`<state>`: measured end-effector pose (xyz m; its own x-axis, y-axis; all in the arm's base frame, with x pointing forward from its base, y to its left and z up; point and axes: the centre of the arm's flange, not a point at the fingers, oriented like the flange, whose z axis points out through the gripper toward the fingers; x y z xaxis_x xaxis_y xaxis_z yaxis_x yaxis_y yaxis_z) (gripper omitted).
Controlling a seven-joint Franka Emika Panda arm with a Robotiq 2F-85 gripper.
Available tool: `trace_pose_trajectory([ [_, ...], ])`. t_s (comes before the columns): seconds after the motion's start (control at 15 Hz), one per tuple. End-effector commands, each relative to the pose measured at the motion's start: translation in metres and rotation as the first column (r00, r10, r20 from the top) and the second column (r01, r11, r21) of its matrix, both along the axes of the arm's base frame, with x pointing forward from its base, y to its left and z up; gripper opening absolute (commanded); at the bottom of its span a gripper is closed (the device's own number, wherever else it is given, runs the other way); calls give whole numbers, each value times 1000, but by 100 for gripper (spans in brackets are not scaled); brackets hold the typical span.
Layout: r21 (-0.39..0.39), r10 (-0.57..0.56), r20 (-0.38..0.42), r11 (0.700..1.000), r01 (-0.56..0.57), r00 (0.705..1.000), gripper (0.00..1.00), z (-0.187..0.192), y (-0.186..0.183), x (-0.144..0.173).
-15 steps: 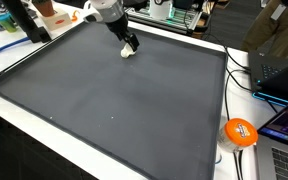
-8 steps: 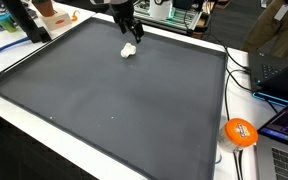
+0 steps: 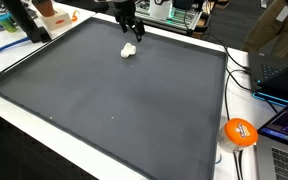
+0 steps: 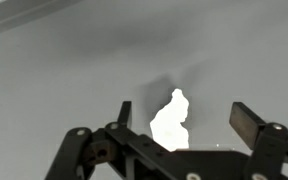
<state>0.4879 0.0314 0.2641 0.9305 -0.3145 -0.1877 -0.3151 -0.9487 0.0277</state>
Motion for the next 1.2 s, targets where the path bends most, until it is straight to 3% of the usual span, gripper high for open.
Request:
trace_pose_trajectory([
  [0.0, -5, -14, 32, 1000, 14, 999, 100, -8, -3, -42],
  [0.4, -18, -40, 193, 999, 44, 980, 100, -12, -1, -87],
  [0.73, -56, 37, 364, 998, -18, 931, 100, -12, -3, -113],
  [0.8, -41, 34, 363, 999, -21, 931, 100, -11, -5, -111],
  [0.87, -41, 29, 332, 999, -16, 943, 100, -10, 0, -85],
  [1.13, -48, 26, 368, 999, -9, 929, 100, -7, 0, -79],
])
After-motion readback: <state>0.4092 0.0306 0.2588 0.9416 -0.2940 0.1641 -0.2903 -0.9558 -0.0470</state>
